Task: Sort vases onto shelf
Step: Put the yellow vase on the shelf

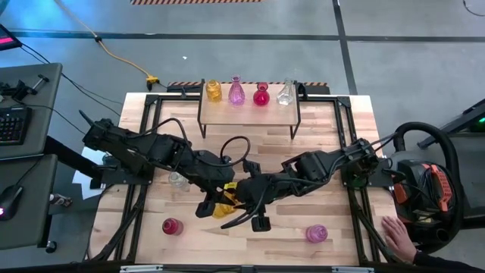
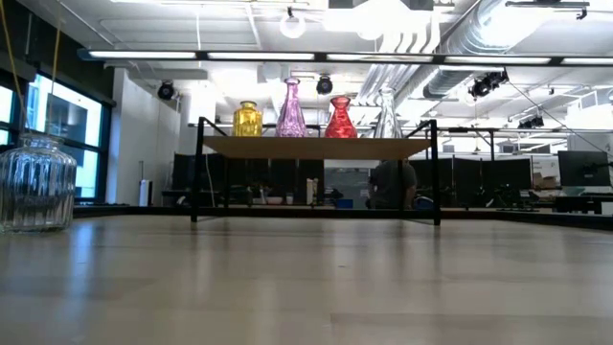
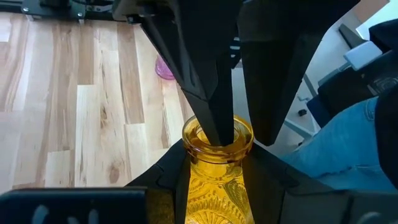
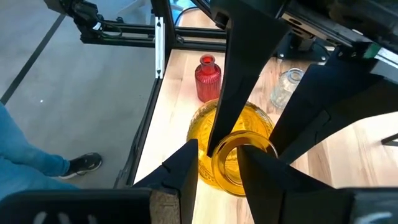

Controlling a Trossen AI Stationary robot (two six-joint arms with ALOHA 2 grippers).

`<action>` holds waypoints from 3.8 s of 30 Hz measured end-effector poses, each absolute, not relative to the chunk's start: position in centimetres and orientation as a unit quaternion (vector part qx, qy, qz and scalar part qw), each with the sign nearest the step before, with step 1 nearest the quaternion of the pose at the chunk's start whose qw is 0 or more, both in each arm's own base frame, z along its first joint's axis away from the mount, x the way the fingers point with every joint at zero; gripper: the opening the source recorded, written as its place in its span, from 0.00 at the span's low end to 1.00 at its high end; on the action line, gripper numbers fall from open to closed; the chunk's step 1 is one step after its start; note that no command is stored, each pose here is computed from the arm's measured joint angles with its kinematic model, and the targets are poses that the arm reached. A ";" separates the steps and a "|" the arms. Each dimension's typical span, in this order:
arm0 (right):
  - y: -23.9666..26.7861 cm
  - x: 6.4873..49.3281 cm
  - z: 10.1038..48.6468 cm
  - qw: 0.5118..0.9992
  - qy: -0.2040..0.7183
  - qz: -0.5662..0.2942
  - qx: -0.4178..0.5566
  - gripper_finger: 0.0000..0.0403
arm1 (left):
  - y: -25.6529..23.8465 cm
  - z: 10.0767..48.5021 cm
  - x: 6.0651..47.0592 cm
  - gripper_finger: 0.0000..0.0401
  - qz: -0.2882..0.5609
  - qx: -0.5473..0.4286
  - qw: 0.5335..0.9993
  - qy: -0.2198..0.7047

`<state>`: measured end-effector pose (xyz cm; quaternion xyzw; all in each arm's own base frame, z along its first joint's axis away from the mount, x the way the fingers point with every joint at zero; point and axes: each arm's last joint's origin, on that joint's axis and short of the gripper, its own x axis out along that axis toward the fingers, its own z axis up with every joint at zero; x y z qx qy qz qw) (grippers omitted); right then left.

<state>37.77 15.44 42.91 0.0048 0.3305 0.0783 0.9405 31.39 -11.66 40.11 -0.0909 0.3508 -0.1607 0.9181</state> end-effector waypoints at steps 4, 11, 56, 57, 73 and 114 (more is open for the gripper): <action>15.3 37.3 43.4 0.942 0.327 0.070 0.012 0.27 | -11.6 40.3 31.4 0.26 -0.160 -0.091 0.921 0.344; 15.4 37.3 43.3 0.941 0.330 0.077 0.014 0.27 | -11.7 40.2 31.4 0.26 -0.158 -0.090 0.920 0.346; 11.7 30.8 50.1 0.974 0.223 -0.028 -0.030 0.27 | -7.0 44.6 25.9 0.26 0.038 -0.015 0.961 0.273; 11.4 30.4 50.5 0.975 0.214 -0.047 -0.035 0.27 | -6.8 44.9 25.5 0.26 0.047 -0.018 0.962 0.268; 7.9 29.5 53.1 0.982 0.141 -0.118 -0.045 0.27 | -3.5 45.7 22.5 0.26 0.179 0.009 0.958 0.222; 3.0 30.1 52.0 0.964 0.207 -0.152 -0.064 0.27 | 7.7 30.3 21.6 0.27 0.374 -0.027 0.921 0.104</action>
